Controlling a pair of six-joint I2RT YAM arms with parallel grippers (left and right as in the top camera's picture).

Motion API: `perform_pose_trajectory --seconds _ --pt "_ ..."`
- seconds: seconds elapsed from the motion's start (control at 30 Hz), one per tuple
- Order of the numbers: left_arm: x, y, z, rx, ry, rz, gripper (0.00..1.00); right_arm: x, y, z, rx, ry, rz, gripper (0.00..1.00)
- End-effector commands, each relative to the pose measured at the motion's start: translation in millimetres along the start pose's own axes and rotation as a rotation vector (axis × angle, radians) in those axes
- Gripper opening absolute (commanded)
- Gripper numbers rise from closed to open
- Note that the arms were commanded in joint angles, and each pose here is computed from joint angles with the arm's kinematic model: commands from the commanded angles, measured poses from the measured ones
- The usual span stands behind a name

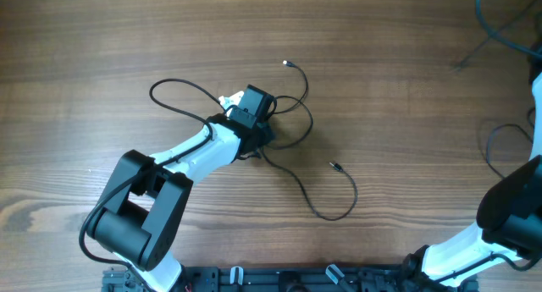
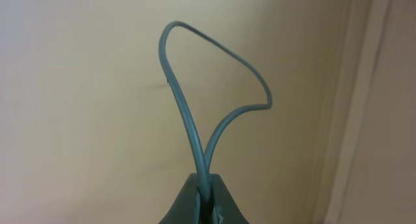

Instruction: Untangle cables

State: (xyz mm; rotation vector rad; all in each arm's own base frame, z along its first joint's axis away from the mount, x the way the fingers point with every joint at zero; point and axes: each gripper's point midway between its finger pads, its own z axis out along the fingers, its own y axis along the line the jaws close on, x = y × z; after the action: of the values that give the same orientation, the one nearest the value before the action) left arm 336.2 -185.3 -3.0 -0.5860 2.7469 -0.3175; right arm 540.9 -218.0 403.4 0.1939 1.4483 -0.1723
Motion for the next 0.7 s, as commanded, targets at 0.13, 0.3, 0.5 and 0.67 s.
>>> perform_pose_trajectory --seconds 0.13,0.3,0.5,0.67 --pt "38 49 26 -0.148 0.117 -0.017 0.19 58 -36 21 0.151 0.111 -0.082 0.04" --pt "38 49 26 -0.149 0.118 -0.016 0.16 213 -49 20 0.204 0.469 0.158 0.04" --pt "38 49 26 -0.148 0.118 -0.016 0.16 287 -59 1 0.263 0.647 0.273 0.04" --pt "38 49 26 -0.149 0.118 -0.016 0.15 285 -74 -1 0.298 0.632 0.288 0.08"
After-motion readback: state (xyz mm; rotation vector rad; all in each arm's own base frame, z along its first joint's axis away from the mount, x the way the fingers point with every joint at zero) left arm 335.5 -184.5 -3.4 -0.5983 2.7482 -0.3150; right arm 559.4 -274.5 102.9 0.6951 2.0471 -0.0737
